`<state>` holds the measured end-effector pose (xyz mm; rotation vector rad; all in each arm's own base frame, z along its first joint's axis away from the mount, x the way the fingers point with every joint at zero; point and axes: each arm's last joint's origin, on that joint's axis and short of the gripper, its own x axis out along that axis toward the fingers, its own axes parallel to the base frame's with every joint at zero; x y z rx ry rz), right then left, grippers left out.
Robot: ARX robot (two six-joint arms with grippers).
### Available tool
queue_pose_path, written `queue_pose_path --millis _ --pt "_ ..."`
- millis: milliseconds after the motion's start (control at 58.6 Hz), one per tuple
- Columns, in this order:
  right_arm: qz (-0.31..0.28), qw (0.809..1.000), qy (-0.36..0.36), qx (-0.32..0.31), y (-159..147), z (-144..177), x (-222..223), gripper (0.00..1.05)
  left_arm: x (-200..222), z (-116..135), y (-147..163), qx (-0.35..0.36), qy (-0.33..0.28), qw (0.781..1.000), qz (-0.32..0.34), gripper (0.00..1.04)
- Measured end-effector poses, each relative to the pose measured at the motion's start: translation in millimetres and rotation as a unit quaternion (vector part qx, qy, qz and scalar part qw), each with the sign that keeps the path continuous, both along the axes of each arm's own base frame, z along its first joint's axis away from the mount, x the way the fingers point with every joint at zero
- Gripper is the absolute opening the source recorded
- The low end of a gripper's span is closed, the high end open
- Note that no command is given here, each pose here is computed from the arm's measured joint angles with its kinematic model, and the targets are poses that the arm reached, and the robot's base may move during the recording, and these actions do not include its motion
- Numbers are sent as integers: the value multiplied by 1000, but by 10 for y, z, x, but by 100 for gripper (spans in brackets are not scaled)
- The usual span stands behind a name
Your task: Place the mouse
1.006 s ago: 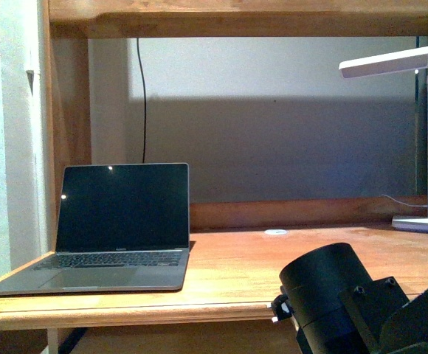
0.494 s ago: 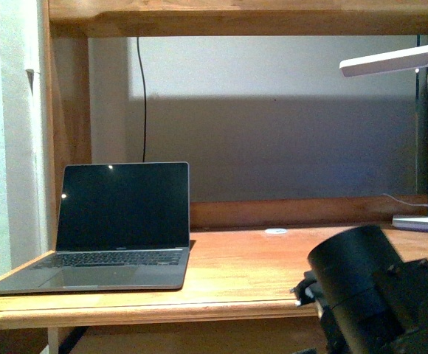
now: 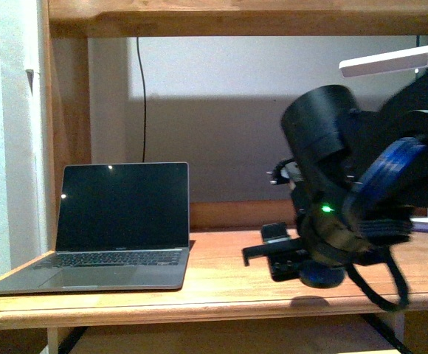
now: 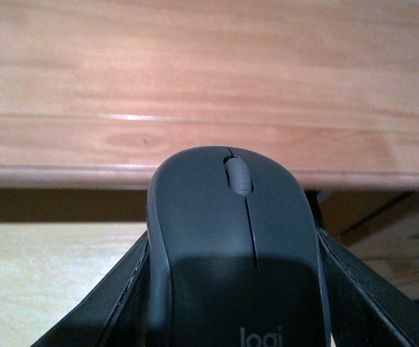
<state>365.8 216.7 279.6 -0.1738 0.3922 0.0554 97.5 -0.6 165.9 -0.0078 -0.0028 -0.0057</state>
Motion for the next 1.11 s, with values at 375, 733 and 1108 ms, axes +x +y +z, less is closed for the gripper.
queue_pose_path --millis 375,733,1108 --pt "-31 999 -11 -37 579 -63 755 57 0 0 0 0 0 1000 0 97" --pt "-14 999 6 -43 879 -394 907 72 0 0 0 0 0 1000 0 97" --pt "22 998 -52 35 606 -197 661 97 0 0 0 0 0 1000 0 97"
